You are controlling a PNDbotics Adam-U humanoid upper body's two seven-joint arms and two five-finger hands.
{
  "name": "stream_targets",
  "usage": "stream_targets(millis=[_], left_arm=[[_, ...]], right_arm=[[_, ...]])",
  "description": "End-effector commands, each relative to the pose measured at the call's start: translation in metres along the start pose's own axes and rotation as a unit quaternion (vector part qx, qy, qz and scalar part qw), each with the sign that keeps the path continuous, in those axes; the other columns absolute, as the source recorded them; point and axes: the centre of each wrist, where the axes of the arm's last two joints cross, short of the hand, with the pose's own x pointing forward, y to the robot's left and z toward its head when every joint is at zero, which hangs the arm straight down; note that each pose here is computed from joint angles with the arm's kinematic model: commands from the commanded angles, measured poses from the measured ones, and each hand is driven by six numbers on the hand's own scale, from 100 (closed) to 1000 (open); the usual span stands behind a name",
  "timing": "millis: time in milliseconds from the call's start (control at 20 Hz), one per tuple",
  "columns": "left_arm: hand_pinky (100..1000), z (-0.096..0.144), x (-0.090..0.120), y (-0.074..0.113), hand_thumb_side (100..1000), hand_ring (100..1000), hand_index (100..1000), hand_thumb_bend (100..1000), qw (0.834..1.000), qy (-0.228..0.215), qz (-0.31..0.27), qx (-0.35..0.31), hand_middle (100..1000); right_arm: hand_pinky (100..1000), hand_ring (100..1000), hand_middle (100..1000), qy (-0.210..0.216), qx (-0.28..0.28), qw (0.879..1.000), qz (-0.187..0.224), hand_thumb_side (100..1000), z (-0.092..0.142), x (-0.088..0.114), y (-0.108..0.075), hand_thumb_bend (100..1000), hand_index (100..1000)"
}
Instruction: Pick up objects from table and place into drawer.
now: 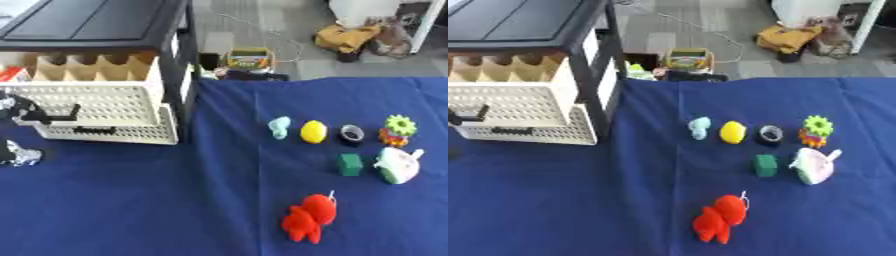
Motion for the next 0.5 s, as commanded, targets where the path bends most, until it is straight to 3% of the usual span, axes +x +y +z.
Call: stream_targets(millis=[50,500], left_arm=[[100,0.0142,-0.0050,0.0136,459,100,805,364,1.000,0.019,-0.015,0.020,100],[100,0.0222,-0.0010,0.0098,464,100,803,359,1.000,0.009,-0.022,0.017,100]], right_arm=[[634,712,694,-0.013,-0.014,1.000,0.001,1000,-0.0080,0.0032,-0.0077,100,731],[634,712,693,-0.012,-0.016,1.000,0.000,1000,-0.0078,0.0029,-0.0078,100,731]])
